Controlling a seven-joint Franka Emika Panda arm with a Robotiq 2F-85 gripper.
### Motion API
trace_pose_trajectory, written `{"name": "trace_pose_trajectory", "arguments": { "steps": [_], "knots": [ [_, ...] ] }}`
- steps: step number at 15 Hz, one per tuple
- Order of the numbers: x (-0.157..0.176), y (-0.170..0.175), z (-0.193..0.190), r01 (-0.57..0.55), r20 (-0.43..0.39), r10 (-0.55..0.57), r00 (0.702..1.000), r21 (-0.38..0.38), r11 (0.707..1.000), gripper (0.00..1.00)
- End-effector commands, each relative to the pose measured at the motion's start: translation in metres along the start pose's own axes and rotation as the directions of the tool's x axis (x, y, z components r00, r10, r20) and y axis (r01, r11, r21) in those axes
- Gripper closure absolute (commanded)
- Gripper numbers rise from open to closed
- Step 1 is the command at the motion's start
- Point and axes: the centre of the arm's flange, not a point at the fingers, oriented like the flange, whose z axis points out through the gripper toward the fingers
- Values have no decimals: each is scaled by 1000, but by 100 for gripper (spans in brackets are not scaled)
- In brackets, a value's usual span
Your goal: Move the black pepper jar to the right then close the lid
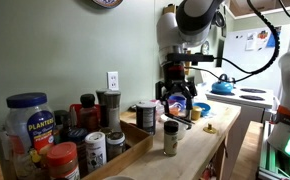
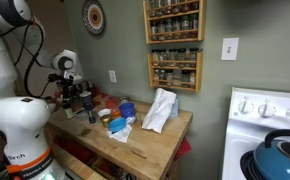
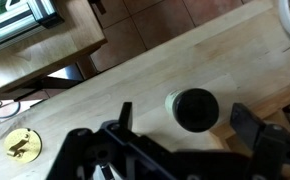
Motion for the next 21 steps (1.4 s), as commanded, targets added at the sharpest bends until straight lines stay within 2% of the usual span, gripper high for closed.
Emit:
{"name": "trace_pose_trajectory", "arguments": {
  "steps": [1,3,11,12,16,21],
  "knots": [
    [-6,0,-8,29,3,-30,1000,63,998,23],
    [-5,-4,-3,46,13,-47,999,80,996,34],
    [3,-11,26,61,-4,-61,998,83,995,95],
    [4,-11,29,61,-2,-62,998,82,995,99],
    [12,-9,47,43,8,-44,999,63,997,100],
    [9,-8,36,50,5,-50,999,70,996,100]
  ]
}}
